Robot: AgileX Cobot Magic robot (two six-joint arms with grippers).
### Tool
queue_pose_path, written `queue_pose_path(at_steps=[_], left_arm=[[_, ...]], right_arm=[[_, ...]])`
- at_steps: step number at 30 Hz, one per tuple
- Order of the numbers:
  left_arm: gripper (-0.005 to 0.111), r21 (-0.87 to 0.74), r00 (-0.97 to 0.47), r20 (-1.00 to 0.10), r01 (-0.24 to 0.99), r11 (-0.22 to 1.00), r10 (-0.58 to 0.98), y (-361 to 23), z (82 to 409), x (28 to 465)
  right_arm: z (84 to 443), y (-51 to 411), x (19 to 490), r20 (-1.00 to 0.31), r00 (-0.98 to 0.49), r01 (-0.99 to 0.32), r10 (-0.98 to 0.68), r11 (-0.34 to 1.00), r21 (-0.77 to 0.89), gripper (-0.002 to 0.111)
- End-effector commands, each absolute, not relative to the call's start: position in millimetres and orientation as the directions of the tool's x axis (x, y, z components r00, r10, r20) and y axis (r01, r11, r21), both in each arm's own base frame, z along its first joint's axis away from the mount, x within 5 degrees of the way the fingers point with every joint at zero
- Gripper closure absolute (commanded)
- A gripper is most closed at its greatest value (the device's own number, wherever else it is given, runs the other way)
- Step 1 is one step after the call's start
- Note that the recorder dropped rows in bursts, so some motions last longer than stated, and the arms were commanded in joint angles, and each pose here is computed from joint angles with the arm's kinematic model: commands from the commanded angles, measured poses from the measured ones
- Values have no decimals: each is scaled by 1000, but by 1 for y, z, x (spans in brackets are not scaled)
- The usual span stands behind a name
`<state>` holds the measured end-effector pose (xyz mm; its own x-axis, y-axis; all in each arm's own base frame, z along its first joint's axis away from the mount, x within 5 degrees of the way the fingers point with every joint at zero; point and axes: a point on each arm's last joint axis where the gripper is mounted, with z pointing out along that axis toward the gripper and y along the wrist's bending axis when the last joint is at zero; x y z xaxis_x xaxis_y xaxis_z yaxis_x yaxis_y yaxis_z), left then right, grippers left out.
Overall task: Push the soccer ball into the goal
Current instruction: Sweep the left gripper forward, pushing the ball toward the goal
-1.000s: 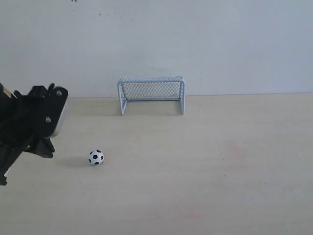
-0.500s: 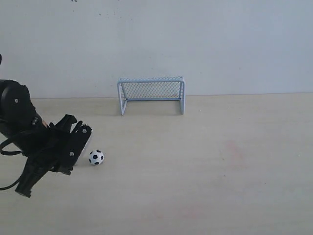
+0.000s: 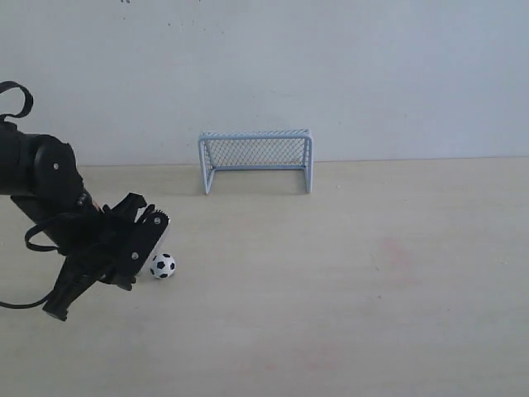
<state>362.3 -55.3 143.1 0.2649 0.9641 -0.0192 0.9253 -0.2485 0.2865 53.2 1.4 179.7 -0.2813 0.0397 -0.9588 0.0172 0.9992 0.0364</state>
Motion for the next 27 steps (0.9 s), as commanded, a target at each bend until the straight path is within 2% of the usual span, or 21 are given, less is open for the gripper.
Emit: queue_pose_path(at_steps=[1, 7, 17, 21, 23, 24, 25, 27], left_arm=[[102, 232, 265, -79, 943, -240, 961, -61, 143, 372], [102, 202, 284, -72, 943, -265, 956, -61, 126, 376], [102, 188, 286, -75, 945, -268, 955, -61, 124, 375], [102, 248, 290, -70, 932, -265, 954, -63, 124, 381], [102, 485, 233, -96, 860, -158, 968, -74, 134, 406], [102, 632, 165, -141, 774, -39, 976, -83, 148, 426], [102, 713, 94, -208, 696, 85, 974, -91, 163, 440], [102, 779, -64, -411, 494, 387, 909, -104, 205, 458]], right_arm=[[180, 1, 53, -962, -272, 21, 32, 999, 27, 109], [180, 1, 53, -962, -272, 21, 32, 999, 27, 109], [180, 1, 53, -962, -272, 21, 32, 999, 27, 109], [180, 1, 53, -962, -272, 21, 32, 999, 27, 109], [180, 1, 53, -962, -272, 21, 32, 999, 27, 109], [180, 1, 53, -962, -272, 21, 32, 999, 27, 109], [180, 1, 53, -962, -272, 21, 32, 999, 27, 109], [180, 1, 53, -962, -272, 21, 32, 999, 27, 109]])
